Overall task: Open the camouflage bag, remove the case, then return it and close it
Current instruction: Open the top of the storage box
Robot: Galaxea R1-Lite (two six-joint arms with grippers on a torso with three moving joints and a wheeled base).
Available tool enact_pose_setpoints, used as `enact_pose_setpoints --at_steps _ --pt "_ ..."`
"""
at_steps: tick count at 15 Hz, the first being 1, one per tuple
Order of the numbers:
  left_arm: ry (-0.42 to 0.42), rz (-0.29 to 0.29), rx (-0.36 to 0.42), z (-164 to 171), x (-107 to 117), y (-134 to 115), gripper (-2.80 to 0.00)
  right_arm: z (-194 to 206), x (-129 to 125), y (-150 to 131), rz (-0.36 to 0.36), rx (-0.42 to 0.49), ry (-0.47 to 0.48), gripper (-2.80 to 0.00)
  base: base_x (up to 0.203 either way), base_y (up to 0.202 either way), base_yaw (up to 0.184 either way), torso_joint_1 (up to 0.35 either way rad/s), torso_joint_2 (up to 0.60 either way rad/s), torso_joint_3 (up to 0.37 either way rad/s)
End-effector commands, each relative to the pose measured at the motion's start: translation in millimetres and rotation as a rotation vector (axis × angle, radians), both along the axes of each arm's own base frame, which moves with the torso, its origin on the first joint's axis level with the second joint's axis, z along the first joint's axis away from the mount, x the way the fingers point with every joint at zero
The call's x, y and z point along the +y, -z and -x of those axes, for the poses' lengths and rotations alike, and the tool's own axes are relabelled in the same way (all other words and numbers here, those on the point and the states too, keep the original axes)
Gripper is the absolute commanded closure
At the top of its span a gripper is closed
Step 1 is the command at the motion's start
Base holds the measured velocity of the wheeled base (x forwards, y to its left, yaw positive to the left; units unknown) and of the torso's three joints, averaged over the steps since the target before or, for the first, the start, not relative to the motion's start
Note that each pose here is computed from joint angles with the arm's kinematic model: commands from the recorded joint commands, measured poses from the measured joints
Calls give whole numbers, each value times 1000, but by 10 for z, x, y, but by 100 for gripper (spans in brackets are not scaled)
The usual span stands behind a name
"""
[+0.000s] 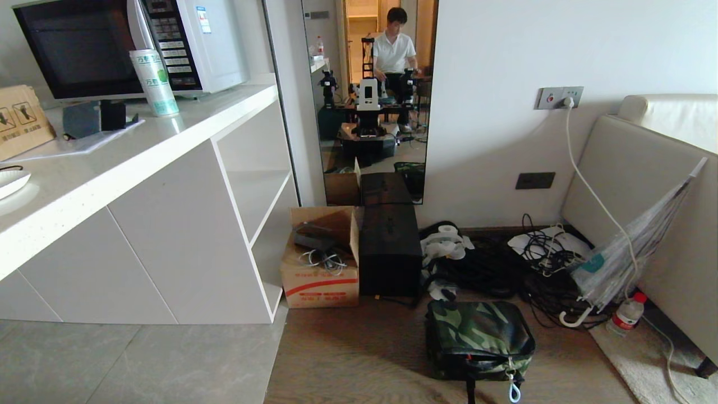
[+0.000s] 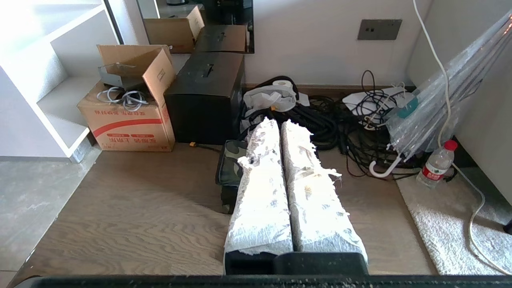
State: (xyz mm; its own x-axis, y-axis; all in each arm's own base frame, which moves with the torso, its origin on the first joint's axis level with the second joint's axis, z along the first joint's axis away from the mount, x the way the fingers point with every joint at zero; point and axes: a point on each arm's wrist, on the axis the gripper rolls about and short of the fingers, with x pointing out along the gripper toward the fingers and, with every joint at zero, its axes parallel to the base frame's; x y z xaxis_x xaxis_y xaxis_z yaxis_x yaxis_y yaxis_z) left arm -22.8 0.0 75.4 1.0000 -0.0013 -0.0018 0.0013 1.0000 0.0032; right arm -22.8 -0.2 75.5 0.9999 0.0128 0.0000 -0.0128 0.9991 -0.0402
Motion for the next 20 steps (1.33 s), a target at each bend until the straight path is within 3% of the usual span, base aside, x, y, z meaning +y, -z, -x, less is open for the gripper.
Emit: enact_pose_setpoints --at_steps 1,20 --pt "-1 0 3 -1 0 2 0 -1 0 -1 1 1 0 0 0 0 0 0 0 0" --pt "0 0 1 -1 0 -3 0 0 0 0 1 0 -1 0 0 0 0 0 0 0"
